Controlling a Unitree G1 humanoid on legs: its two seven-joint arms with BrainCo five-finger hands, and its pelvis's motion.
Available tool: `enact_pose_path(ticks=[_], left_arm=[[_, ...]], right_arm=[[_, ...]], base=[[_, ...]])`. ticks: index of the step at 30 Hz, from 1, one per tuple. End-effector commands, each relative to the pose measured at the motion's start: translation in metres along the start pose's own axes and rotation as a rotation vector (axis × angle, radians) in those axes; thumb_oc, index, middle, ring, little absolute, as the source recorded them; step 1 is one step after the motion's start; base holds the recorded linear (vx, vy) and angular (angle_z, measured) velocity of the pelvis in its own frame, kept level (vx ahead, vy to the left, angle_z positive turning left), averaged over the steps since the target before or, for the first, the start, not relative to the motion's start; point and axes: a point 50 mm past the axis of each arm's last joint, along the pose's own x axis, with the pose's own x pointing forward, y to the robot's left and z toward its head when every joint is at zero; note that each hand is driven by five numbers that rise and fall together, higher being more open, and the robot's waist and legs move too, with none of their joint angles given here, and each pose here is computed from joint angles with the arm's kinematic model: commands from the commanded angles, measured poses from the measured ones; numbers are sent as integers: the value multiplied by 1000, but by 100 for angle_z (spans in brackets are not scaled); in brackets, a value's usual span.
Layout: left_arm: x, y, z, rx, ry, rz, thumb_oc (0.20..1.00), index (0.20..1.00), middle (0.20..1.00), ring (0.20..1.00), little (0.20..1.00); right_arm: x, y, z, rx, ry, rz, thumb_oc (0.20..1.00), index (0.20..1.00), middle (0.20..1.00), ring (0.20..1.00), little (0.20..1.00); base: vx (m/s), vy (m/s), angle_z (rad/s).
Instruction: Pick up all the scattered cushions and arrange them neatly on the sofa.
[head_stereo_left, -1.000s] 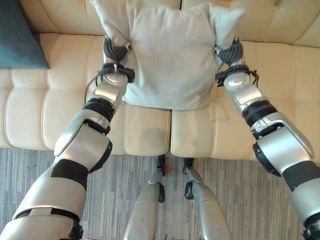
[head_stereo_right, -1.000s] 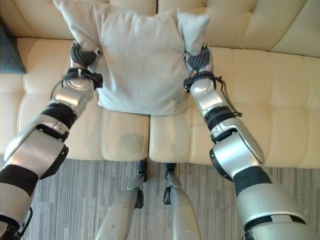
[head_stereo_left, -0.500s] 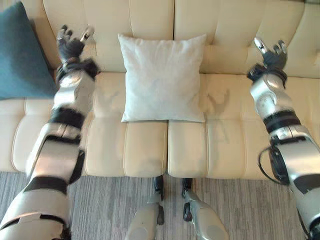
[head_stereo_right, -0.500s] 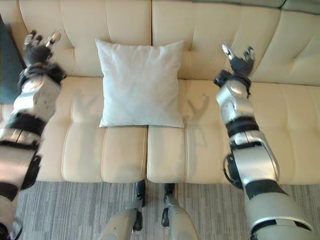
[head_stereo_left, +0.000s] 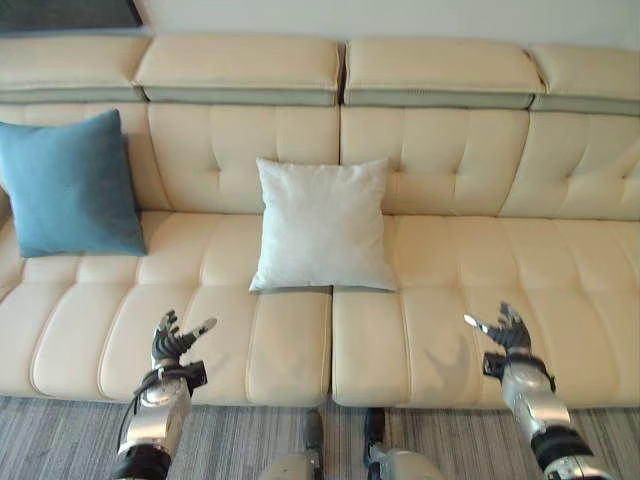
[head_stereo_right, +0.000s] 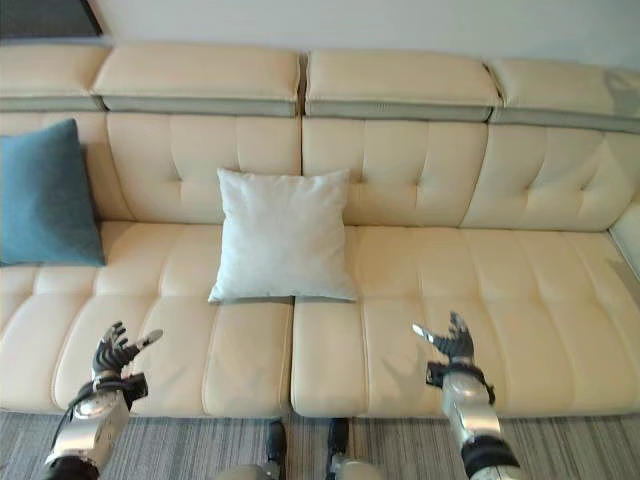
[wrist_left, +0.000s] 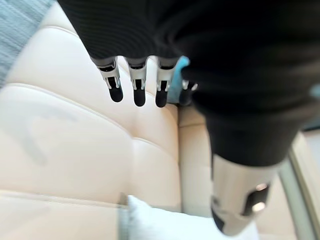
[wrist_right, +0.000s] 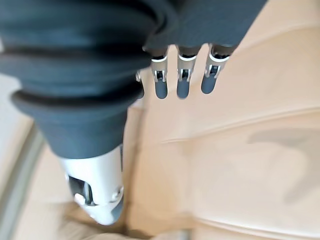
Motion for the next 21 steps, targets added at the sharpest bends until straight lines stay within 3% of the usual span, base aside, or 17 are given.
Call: enact_pose_path(ticks=[1, 7, 21], left_arm=[[5, -4, -8, 118, 32, -63, 1000, 1000, 1000, 1000, 1000], [-5, -9, -51, 186, 209, -108, 1000, 1000, 1000, 1000, 1000], [-2, -11, -46, 159, 193, -99, 1000, 1000, 1000, 1000, 1000]], right_arm=[[3, -7, -9, -47, 34, 42, 1000, 1000, 1000, 1000, 1000], [-4, -18, -50, -210, 201, 56, 1000, 1000, 1000, 1000, 1000], [-4, 6, -45, -161, 166, 116, 1000, 1000, 1000, 1000, 1000]], base=[[-25, 45, -4], [-38, 54, 1], [-131, -6, -10]])
